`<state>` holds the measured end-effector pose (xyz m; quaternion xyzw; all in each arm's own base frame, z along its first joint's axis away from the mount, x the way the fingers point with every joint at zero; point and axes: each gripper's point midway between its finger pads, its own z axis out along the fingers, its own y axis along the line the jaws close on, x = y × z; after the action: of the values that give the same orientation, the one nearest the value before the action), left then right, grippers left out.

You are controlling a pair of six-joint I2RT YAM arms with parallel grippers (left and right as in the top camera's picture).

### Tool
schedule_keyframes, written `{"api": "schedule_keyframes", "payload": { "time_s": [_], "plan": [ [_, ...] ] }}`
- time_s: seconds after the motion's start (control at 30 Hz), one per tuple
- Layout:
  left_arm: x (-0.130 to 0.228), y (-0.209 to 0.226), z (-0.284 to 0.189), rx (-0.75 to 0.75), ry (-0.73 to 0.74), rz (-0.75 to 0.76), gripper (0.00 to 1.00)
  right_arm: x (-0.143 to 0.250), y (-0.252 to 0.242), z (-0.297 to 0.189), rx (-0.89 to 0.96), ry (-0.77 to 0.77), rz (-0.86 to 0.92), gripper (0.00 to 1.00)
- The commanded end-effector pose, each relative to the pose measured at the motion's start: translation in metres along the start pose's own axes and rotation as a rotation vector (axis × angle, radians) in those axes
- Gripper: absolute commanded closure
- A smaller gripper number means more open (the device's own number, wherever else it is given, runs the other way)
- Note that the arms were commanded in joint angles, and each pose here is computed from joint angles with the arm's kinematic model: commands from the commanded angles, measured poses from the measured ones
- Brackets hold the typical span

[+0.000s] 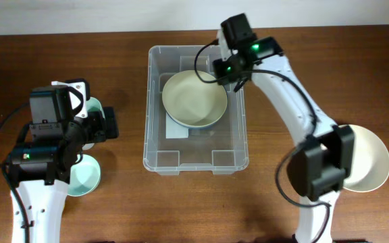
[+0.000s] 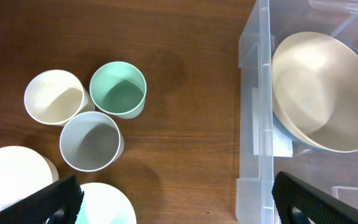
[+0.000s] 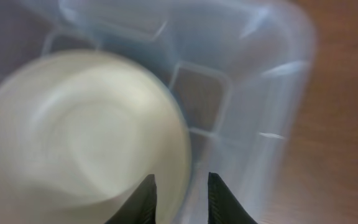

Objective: Pack container
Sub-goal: 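Carry the cream bowl over the bin and set it on the plate, then move the right gripper to the near cream bowl and grasp its rim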

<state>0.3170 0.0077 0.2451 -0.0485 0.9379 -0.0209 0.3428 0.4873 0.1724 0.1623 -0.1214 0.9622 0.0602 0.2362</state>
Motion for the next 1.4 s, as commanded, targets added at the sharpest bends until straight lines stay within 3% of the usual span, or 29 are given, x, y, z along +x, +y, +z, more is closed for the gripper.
{"api": "schedule_keyframes", "payload": {
  "time_s": [0.0,0.1,0.23,0.4,0.63,0.77,1.07,1.37],
  "plan": [
    [-0.006,0.003,-0.004,-0.010,-0.016,-0.009,0.00,-0.044,-0.059,-0.132,0.134,-0.292,0.156,0.71],
    [-0.006,0.003,-0.004,-0.010,-0.016,-0.009,0.00,-0.032,-0.110,-0.186,0.192,-0.362,0.338,0.58],
    [-0.007,0.003,-0.004,-0.011,-0.017,-0.009,0.01,0.021,-0.186,-0.231,0.265,-0.336,0.645,0.50],
    [-0.007,0.004,-0.004,-0.018,-0.018,-0.009,0.00,0.107,-0.260,-0.248,0.285,-0.200,0.994,0.46],
    [-0.007,0.004,-0.004,-0.018,-0.018,-0.009,0.01,0.218,-0.323,-0.252,0.307,-0.083,1.378,0.45],
    [-0.007,0.004,-0.004,-0.018,-0.018,-0.009,0.00,0.283,-0.333,-0.229,0.313,0.034,1.525,0.45],
    [-0.007,0.004,-0.004,-0.018,-0.018,-0.009,0.01,0.364,-0.307,-0.129,0.234,0.209,1.635,0.45],
    [-0.007,0.004,-0.004,-0.018,-0.018,-0.009,0.01,0.398,-0.289,-0.084,0.228,0.236,1.642,0.45]
  ]
}}
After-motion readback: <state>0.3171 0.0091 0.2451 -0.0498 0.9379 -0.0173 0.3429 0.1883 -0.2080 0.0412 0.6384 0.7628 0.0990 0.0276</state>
